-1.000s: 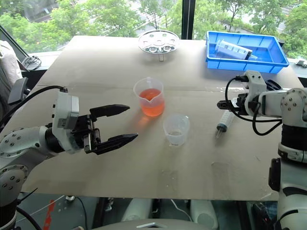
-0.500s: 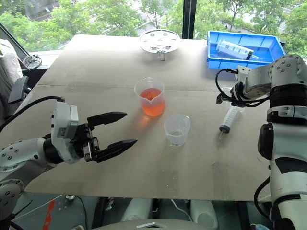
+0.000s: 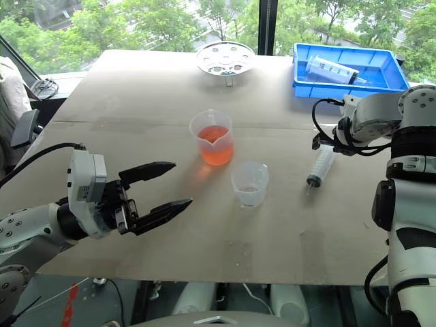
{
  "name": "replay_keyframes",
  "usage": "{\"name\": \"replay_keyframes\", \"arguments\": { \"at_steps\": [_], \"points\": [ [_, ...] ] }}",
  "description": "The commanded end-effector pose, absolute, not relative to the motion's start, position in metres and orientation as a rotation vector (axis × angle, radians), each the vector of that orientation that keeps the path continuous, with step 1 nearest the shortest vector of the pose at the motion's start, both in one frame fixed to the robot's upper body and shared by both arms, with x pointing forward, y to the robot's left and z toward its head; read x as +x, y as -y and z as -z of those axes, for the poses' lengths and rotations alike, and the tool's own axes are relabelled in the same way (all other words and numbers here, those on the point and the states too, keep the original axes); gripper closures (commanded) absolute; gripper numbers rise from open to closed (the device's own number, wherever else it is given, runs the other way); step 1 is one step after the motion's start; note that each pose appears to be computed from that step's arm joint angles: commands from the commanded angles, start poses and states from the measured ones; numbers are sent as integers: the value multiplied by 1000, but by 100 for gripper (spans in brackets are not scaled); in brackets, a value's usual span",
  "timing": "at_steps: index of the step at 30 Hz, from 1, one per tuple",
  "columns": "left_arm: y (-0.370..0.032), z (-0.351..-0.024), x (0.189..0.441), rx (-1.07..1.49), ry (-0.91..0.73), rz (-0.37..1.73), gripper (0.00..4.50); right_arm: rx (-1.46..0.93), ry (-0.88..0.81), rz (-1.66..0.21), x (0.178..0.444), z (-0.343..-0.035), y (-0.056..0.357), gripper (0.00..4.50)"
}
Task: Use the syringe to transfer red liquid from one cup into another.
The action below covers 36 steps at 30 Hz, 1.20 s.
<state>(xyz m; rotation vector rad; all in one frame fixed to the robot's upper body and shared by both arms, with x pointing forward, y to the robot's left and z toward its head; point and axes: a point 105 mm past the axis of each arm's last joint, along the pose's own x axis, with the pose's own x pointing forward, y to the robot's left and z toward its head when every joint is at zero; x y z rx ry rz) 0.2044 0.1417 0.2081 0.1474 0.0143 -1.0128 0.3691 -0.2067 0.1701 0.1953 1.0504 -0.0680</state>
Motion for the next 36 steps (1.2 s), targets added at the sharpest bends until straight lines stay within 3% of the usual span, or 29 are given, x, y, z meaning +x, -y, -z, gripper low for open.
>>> {"name": "replay_keyframes", "arguments": {
  "at_steps": [1, 13, 18, 19, 21, 26, 28, 33, 36],
  "points": [
    [-141, -215, 205, 160, 24, 1019, 4, 215, -1005, 110, 372, -178, 209, 0],
    [-142, -217, 201, 150, 19, 995, 4, 293, -1022, 230, 378, -163, 216, 0],
    [-142, -217, 200, 146, 18, 981, 0, 273, -1033, 227, 380, -157, 215, 197],
    [-142, -217, 199, 145, 18, 979, 0, 268, -1030, 216, 380, -156, 214, 261],
    [-143, -217, 199, 144, 18, 974, 0, 284, -1031, 183, 381, -154, 209, 311],
    [-144, -218, 199, 142, 17, 959, 0, 239, -1009, 72, 381, -155, 200, 313],
    [-144, -218, 199, 140, 16, 954, 0, 102, -922, -55, 377, -163, 196, 313],
    [-142, -217, 201, 134, 18, 951, 0, -71, -904, -395, 348, -158, 177, 314],
    [-142, -218, 203, 139, 22, 955, 0, -357, -854, -620, 324, -151, 171, 314]
  ]
}}
